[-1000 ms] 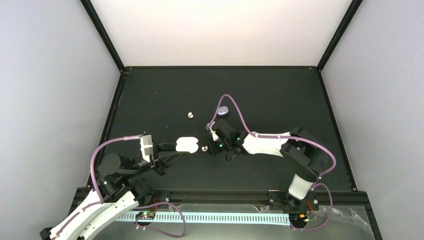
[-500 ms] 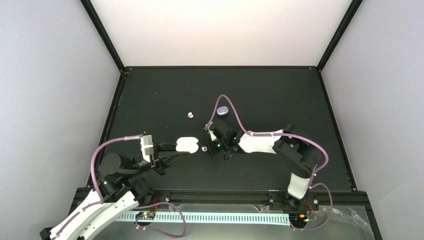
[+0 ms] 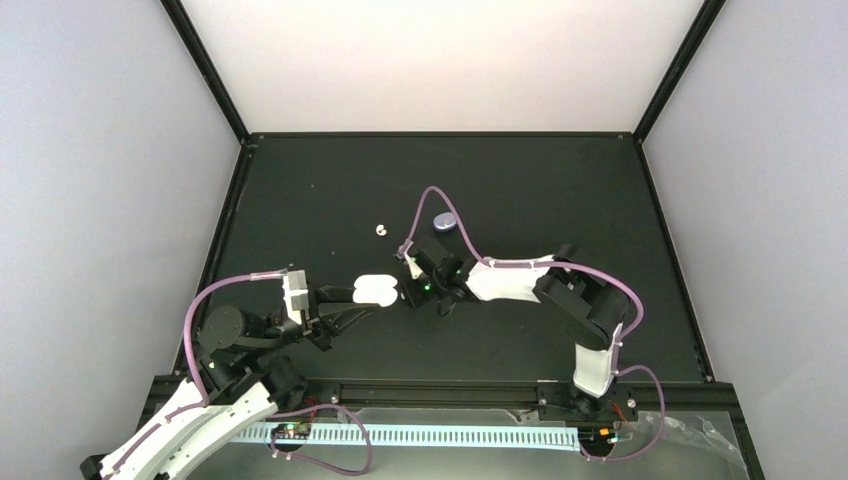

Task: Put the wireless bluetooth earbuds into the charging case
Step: Pick up the earbud from the center of the board.

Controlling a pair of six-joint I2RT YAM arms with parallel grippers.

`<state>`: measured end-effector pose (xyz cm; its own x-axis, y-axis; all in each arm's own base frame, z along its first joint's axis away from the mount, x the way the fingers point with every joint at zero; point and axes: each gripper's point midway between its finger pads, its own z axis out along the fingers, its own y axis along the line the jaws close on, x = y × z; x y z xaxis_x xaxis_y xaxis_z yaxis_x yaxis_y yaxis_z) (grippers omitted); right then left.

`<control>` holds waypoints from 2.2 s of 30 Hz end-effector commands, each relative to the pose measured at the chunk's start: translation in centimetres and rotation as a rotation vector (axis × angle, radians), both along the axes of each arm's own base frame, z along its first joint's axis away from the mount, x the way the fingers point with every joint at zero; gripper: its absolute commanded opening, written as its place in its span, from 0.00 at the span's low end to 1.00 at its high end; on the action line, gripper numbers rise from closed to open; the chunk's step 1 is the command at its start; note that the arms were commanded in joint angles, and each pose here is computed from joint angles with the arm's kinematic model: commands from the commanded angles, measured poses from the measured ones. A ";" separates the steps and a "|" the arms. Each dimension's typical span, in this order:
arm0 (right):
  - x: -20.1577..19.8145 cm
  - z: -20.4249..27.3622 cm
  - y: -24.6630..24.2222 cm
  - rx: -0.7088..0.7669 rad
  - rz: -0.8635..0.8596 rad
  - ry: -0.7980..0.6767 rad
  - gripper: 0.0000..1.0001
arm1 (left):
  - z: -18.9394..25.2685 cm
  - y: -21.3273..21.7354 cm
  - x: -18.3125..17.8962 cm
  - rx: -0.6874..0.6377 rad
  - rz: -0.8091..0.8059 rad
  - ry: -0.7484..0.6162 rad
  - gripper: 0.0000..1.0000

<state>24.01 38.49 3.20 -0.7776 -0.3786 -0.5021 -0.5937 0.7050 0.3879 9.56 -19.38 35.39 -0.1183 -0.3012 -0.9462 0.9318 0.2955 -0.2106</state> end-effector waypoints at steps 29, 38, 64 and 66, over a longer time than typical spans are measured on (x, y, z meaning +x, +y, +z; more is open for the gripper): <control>0.8 3.3 3.0 0.007 0.121 -0.045 0.23 | 0.6 0.5 -0.2 -0.015 0.015 -0.016 0.02; 1.0 2.6 3.4 -0.010 0.130 -0.023 0.23 | 0.5 0.5 -0.2 -0.012 0.016 -0.013 0.02; 2.0 0.4 1.7 -0.105 0.046 -0.024 0.23 | 0.2 0.7 0.0 -0.009 0.029 -0.007 0.02; 2.2 0.2 1.4 -0.118 0.035 -0.028 0.22 | 0.3 0.7 0.0 -0.010 0.031 -0.007 0.02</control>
